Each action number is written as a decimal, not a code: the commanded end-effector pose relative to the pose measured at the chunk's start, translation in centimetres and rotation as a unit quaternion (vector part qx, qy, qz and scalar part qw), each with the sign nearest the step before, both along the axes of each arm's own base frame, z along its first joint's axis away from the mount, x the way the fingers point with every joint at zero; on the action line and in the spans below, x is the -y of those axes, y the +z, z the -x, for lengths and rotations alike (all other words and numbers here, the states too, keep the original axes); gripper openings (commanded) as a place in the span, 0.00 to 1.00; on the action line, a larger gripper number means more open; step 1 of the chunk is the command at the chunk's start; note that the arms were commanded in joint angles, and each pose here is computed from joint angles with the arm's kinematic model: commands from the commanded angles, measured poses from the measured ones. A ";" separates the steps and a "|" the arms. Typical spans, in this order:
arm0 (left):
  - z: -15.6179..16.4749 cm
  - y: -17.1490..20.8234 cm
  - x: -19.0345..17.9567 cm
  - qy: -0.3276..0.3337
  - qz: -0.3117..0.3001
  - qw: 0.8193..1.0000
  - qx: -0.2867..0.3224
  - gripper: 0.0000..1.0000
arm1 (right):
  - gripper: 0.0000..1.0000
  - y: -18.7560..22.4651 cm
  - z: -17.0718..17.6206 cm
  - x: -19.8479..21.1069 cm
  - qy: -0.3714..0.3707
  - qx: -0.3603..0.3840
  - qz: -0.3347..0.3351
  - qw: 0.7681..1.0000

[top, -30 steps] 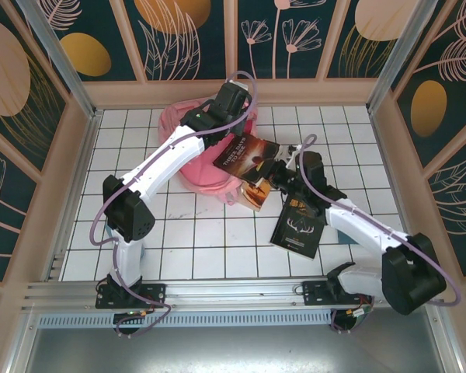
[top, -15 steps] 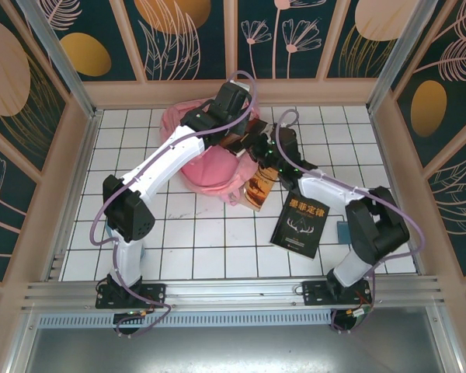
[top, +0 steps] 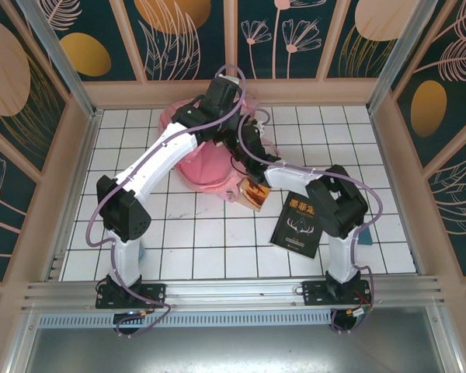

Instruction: Pack books, pencil case, and school supplies into a backpack

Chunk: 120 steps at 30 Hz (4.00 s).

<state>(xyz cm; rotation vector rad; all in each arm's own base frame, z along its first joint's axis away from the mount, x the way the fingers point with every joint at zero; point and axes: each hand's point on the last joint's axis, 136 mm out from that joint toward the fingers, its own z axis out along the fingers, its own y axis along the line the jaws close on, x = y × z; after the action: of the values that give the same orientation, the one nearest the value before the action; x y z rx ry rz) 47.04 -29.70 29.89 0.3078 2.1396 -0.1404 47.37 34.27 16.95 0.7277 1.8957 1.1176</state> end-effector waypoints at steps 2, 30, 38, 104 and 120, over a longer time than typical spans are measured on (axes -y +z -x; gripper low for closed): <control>2.1 9.9 1.6 -0.017 0.100 0.990 0.098 0.00 | 0.04 0.7 -0.6 -1.4 0.003 0.046 -0.064 0.997; 2.0 9.0 0.9 0.001 0.095 0.992 0.080 0.00 | 0.56 0.8 -2.0 -1.7 0.079 0.029 -0.144 0.986; 0.9 7.5 -0.2 0.020 0.090 0.993 0.067 0.00 | 0.81 3.5 1.9 2.2 0.111 0.006 -0.172 0.979; 19.1 -22.2 15.4 -0.128 0.150 0.916 -0.350 0.43 | 0.46 -13.7 22.9 28.4 0.062 -0.362 0.217 0.904; 20.3 -29.5 15.1 -0.111 0.093 0.899 -0.412 0.22 | 0.33 -8.7 21.1 24.9 0.148 -0.292 0.194 0.925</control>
<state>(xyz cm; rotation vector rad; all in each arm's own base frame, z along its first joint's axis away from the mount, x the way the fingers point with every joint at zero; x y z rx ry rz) 27.92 -45.35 3.35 0.4091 2.8044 -0.7795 25.40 7.20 5.56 0.7226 2.7382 0.5538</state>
